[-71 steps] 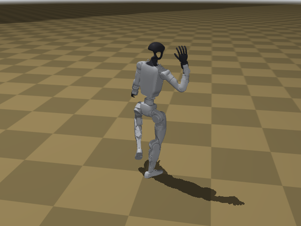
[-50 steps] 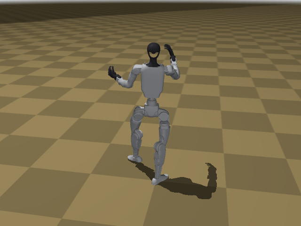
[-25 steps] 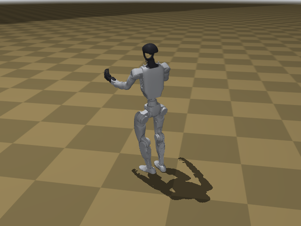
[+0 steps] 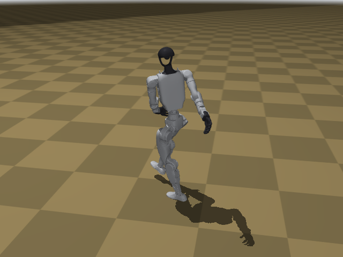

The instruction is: Kungfu

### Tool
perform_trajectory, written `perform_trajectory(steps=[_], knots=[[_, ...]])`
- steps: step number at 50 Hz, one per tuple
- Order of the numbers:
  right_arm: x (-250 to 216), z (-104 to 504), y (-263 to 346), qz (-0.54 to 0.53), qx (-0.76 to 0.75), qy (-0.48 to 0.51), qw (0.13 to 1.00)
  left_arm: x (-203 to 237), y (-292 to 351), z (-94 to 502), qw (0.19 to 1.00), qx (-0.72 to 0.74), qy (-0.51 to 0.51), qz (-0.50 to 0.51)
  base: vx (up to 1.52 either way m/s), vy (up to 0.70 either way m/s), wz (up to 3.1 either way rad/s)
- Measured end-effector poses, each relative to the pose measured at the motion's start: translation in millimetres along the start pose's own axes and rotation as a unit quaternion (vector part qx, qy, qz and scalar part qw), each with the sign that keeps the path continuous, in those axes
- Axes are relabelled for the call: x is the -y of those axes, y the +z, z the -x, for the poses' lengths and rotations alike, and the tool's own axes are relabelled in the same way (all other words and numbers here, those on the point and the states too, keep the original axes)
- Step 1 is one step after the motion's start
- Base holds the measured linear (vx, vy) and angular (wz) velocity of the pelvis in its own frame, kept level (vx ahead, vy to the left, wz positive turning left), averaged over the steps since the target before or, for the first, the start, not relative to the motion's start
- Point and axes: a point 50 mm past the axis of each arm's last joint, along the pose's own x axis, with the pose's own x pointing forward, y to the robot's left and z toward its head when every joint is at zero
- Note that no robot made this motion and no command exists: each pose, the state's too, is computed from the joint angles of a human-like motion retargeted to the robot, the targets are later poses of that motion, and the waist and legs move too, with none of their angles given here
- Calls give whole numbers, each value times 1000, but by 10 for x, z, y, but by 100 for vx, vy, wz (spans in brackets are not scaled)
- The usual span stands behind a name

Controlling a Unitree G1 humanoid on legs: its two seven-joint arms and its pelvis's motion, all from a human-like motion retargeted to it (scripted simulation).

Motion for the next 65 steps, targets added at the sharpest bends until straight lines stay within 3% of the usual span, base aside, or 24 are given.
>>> perform_trajectory(steps=[5,13,19,27,33,38,40,43,48,53,65], knots=[[166,220,572,-32,121,-11,992,-35,-6,22,1000,0,11,-13,10,-14,-53],[562,884,1510,23,370,-162,915,-34,172,10,996,31,-6,-89,16,-14,-16],[897,1399,1706,-8,494,-318,809,-23,499,29,978,93,-21,-185,34,-17,3],[1120,2651,1750,-115,734,-404,533,-249,1310,419,904,266,88,-322,49,-25,26],[1130,3945,1616,-166,862,-395,270,-433,2330,952,771,442,221,-401,46,-33,97],[1355,5004,1466,-182,871,-432,145,-513,3243,1236,652,469,286,-521,39,-47,131],[1470,5358,1417,-187,866,-446,127,-634,3463,1258,653,448,323,-519,53,-71,85],[1834,5598,1328,-244,834,-466,167,-696,3514,1111,686,419,323,-500,64,-67,-4],[2004,5799,1333,-336,823,-367,275,-518,3762,954,669,447,360,-473,9,-39,120],[2022,6064,1002,-312,841,-398,191,-420,3779,934,627,497,397,-449,-3,-39,149],[1954,6403,218,-224,832,-507,18,-394,3753,877,643,501,386,-433,-12,-23,94]])
